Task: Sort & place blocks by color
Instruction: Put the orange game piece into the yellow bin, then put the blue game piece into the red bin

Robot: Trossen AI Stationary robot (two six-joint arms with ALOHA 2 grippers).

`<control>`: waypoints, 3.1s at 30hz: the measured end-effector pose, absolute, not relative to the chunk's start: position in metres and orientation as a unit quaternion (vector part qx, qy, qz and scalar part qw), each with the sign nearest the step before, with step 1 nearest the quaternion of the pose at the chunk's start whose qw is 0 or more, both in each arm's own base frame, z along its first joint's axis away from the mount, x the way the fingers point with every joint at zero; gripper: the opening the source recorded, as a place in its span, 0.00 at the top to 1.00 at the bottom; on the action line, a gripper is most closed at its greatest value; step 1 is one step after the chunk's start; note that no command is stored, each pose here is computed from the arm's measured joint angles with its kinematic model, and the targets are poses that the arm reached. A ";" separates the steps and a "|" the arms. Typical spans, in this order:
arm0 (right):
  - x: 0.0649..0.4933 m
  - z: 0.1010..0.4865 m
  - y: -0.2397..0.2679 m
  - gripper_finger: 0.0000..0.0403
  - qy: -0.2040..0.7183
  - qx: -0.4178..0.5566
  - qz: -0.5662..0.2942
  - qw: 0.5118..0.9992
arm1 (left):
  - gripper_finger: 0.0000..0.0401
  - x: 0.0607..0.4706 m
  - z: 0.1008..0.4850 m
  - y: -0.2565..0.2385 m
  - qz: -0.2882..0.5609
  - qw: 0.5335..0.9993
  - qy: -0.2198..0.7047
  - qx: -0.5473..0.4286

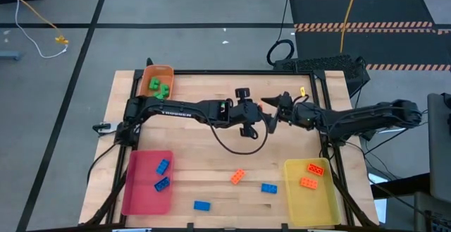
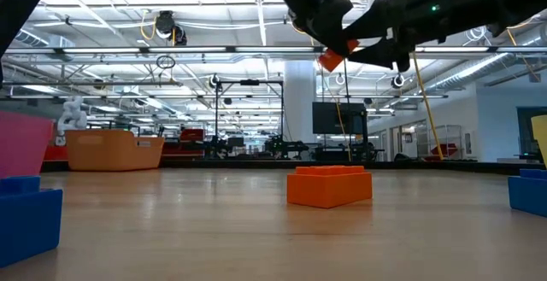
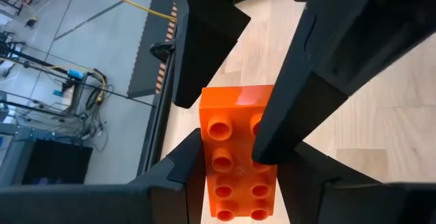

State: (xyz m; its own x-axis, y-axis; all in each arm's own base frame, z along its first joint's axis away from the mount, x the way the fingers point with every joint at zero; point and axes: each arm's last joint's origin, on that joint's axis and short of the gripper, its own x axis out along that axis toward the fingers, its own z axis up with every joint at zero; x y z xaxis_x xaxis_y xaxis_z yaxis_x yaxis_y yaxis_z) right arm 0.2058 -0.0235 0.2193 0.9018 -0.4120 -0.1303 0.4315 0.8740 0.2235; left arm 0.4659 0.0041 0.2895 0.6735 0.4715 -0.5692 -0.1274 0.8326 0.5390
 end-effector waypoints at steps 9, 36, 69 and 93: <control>0.213 0.217 -0.028 0.28 0.025 0.117 -0.223 0.967 | 0.66 0.466 0.289 0.002 0.172 0.883 0.367 0.237; 0.165 0.210 -0.010 0.79 0.210 0.095 -0.107 0.967 | 0.15 0.458 0.283 0.013 0.231 0.851 0.411 0.232; 0.101 0.186 0.064 0.79 0.519 0.266 0.186 0.791 | 0.36 0.451 0.273 -0.043 0.065 0.892 0.440 0.084; 0.100 0.180 0.077 0.14 0.565 0.292 0.169 0.753 | 0.36 0.434 0.268 -0.105 -0.018 0.874 0.484 -0.031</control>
